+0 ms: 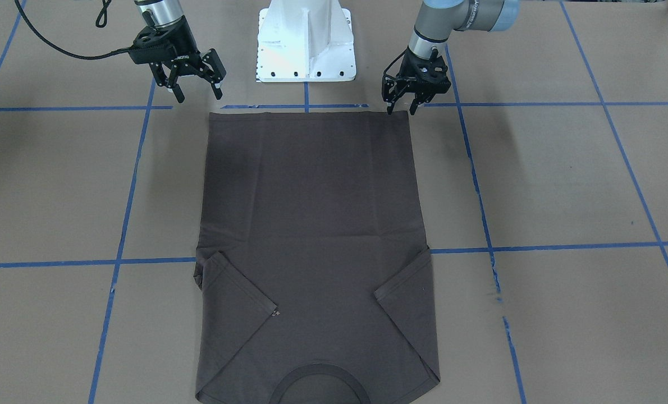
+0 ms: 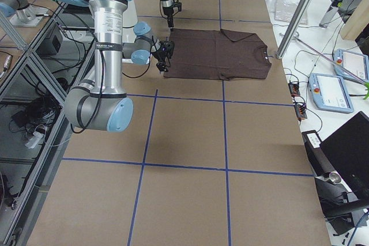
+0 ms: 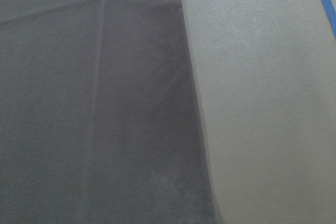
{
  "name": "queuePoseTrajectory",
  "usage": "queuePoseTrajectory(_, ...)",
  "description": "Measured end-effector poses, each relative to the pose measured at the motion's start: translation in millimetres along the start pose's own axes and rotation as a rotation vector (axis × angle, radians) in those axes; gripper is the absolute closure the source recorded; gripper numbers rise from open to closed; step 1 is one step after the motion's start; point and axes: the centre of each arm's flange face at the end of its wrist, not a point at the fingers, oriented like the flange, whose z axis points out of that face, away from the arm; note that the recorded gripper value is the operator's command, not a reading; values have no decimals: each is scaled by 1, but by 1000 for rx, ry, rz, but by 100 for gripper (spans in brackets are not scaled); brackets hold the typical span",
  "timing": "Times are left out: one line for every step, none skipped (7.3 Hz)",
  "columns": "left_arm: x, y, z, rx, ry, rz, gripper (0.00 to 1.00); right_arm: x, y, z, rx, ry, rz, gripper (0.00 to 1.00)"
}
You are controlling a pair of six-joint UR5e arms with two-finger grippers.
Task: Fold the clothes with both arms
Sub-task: 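Pinch the hem corners with both grippers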
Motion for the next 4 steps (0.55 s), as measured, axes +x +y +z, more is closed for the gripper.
queuePoseTrajectory(-1,0,3,-1,-4,0,40,0,0,0,0,0,0,0)
queuePoseTrajectory(1,0,4,-1,-2,0,57,0,0,0,0,0,0,0)
queuePoseTrajectory(6,0,3,-1,8,-4,88,0,0,0,1,0,0,0)
queuePoseTrajectory(12,0,2,0,18,-10,100,0,-1,0,3,-1,0,0)
